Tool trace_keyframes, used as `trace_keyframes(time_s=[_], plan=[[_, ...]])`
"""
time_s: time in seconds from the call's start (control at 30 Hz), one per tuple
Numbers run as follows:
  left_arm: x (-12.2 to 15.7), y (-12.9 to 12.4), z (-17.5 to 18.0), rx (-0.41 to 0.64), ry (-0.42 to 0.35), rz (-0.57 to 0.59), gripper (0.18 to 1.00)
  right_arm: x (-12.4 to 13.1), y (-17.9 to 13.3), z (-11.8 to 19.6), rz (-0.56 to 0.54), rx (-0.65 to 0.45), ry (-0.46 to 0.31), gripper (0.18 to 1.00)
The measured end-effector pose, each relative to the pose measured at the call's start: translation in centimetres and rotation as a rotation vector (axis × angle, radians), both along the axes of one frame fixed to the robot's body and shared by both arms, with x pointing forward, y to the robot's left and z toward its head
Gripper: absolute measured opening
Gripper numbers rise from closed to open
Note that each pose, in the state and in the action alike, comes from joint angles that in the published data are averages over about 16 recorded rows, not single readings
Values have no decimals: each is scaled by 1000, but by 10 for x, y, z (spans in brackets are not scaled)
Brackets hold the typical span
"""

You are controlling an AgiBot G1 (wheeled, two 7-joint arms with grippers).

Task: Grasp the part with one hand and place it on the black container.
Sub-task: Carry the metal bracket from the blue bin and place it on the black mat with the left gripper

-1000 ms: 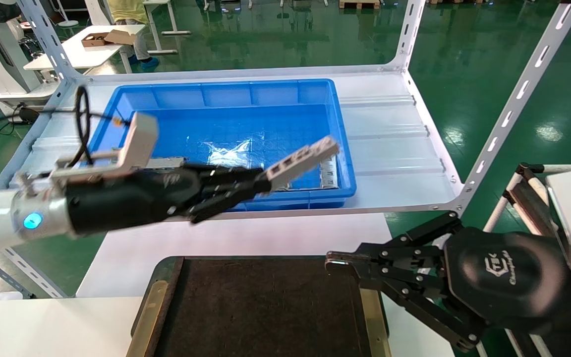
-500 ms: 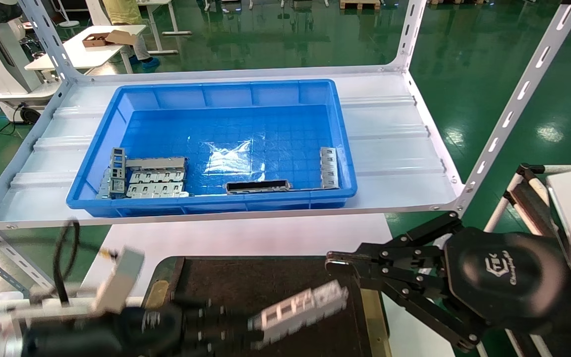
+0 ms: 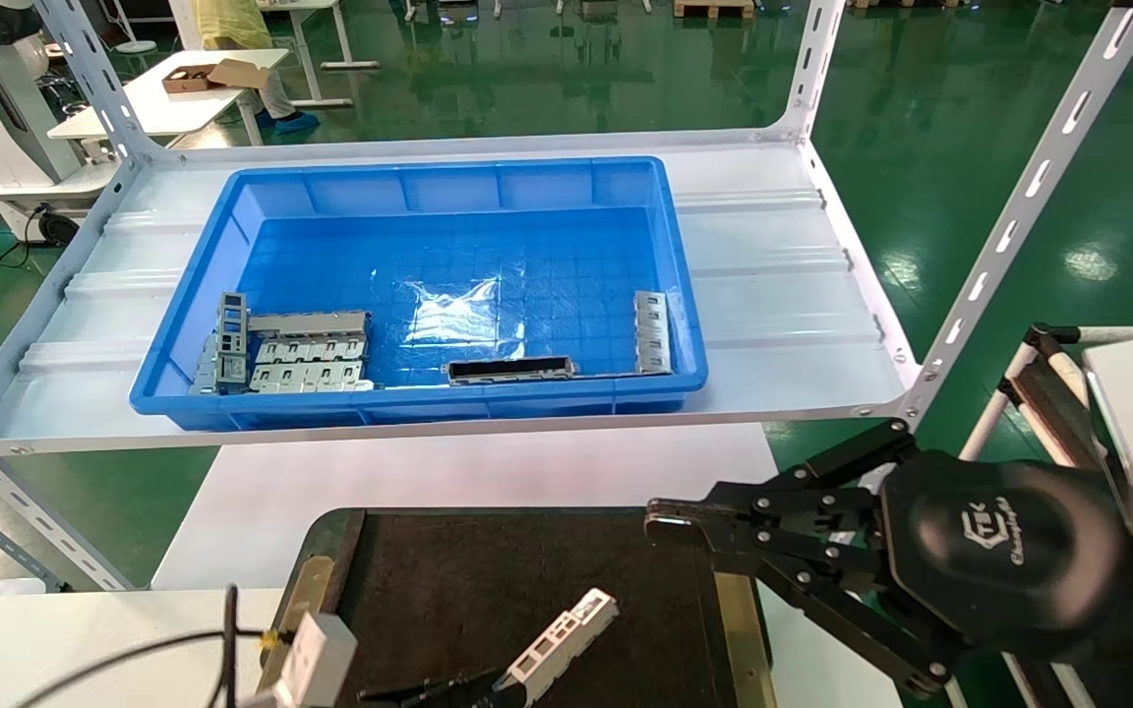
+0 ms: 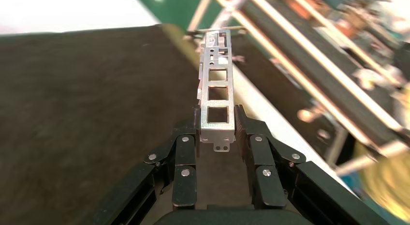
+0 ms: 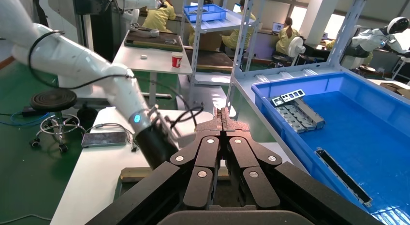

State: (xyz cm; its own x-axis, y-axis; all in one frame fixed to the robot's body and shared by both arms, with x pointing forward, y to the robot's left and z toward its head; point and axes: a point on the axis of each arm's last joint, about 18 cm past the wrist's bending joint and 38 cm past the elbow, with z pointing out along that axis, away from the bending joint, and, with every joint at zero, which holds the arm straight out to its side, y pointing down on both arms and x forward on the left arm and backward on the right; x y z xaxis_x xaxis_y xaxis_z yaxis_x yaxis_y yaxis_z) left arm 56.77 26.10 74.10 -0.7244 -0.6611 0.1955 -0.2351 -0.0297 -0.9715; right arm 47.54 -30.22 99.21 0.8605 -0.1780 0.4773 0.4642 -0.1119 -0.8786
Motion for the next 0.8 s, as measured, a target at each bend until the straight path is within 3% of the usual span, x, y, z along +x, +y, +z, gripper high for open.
trace_keyframes(time_s=[0.37,0.8], plan=[[26,-35,-54,-98,54,339,323,0,0,0,0,0,0,191],[56,-85,-67,-238,150,484,323,0,0,0,0,0,0,191]])
